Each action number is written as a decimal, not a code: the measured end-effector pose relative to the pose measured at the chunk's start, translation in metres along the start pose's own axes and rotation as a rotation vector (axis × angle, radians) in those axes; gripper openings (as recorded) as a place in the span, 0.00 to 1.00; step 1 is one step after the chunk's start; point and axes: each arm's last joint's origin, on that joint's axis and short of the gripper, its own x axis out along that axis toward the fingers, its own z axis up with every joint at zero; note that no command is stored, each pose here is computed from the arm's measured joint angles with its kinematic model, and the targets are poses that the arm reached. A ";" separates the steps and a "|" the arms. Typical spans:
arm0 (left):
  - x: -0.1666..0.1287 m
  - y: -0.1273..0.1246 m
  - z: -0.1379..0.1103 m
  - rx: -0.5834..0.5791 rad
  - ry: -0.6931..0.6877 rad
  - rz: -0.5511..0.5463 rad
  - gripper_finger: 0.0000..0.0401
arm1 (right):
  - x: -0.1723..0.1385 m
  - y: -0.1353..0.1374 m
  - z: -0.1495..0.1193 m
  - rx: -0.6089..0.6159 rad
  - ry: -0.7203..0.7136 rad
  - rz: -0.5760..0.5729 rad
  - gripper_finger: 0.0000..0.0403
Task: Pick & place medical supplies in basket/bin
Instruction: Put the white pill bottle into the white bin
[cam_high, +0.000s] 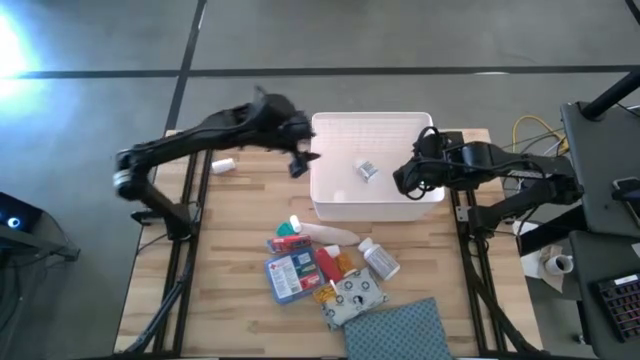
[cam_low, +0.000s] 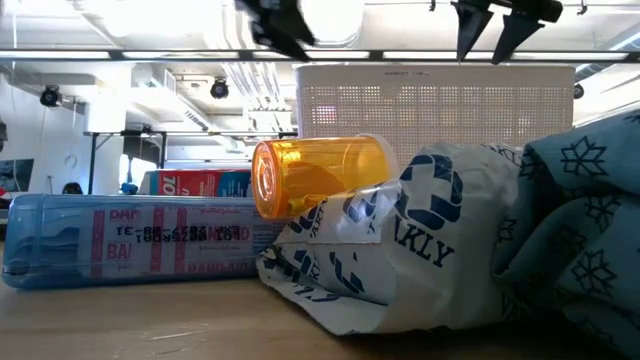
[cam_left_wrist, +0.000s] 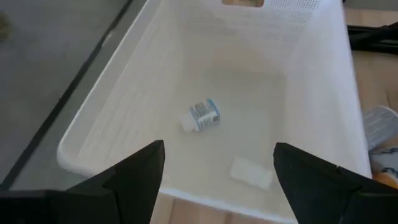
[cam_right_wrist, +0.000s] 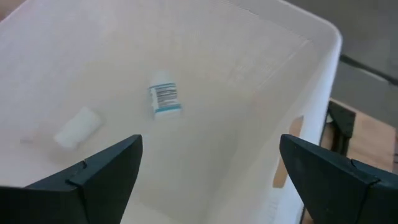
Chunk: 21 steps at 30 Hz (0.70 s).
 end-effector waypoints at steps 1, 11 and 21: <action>-0.007 -0.001 -0.009 -0.014 -0.016 0.002 0.70 | -0.001 0.000 0.000 0.003 0.008 0.009 0.92; -0.048 -0.016 -0.119 -0.225 -0.172 0.002 0.70 | -0.008 0.017 0.006 0.042 0.149 0.312 0.92; -0.066 -0.026 -0.192 -0.525 -0.243 -0.085 0.70 | -0.013 0.058 -0.017 0.011 0.419 0.532 0.92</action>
